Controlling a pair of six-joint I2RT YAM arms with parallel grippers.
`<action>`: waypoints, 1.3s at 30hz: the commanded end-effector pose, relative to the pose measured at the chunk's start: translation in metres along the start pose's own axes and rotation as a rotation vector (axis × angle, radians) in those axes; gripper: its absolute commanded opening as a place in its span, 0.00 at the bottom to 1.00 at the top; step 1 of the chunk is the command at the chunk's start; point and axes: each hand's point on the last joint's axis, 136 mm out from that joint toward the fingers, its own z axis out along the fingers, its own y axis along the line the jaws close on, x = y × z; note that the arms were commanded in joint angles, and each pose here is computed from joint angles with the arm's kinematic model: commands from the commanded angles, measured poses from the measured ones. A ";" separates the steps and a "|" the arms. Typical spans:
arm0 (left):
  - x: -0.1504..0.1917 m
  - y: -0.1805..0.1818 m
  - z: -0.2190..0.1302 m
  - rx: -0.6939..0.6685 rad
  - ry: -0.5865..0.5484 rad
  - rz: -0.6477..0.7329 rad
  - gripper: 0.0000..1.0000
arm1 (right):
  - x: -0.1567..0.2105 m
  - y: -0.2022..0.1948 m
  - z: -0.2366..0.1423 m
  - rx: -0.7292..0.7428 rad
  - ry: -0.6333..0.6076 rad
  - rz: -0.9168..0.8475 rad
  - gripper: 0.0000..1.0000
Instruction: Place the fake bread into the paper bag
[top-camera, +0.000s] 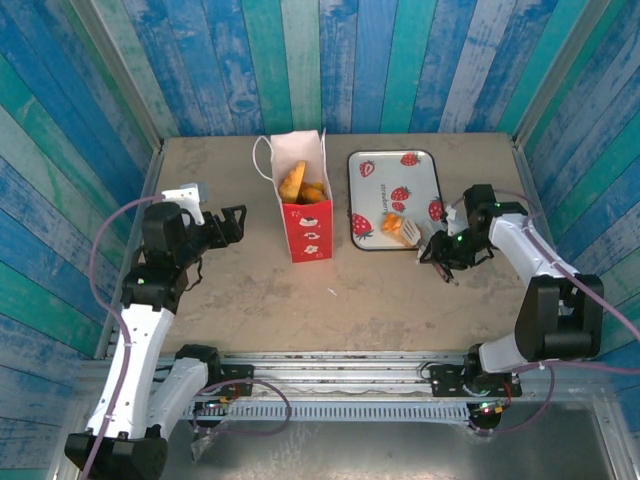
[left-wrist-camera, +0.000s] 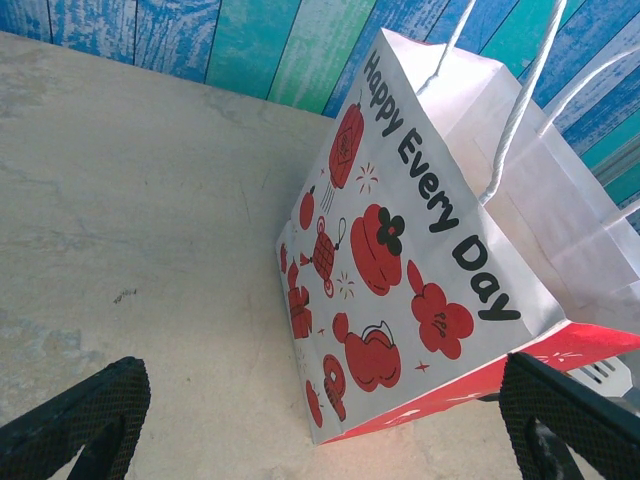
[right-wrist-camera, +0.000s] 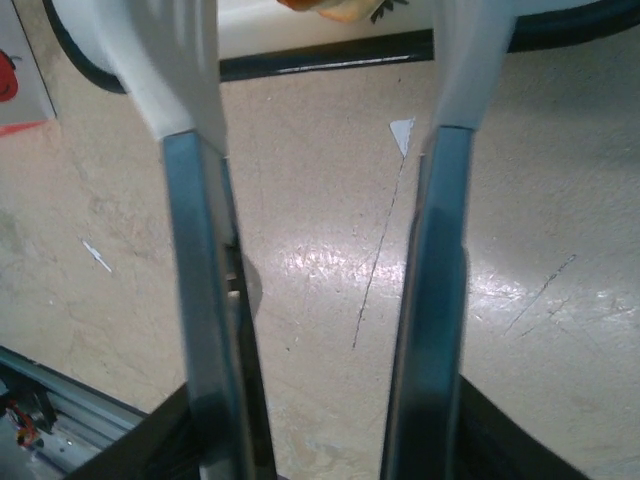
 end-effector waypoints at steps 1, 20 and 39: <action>-0.007 -0.002 -0.001 0.005 -0.021 0.020 0.94 | -0.001 0.008 0.003 -0.062 -0.001 0.010 0.40; -0.039 -0.009 -0.016 -0.004 -0.110 -0.025 0.94 | -0.018 0.049 -0.057 -0.175 -0.248 -0.007 0.01; -0.090 -0.083 0.024 0.350 0.035 -0.012 0.80 | -0.009 0.200 -0.228 -0.539 -0.687 -0.155 0.01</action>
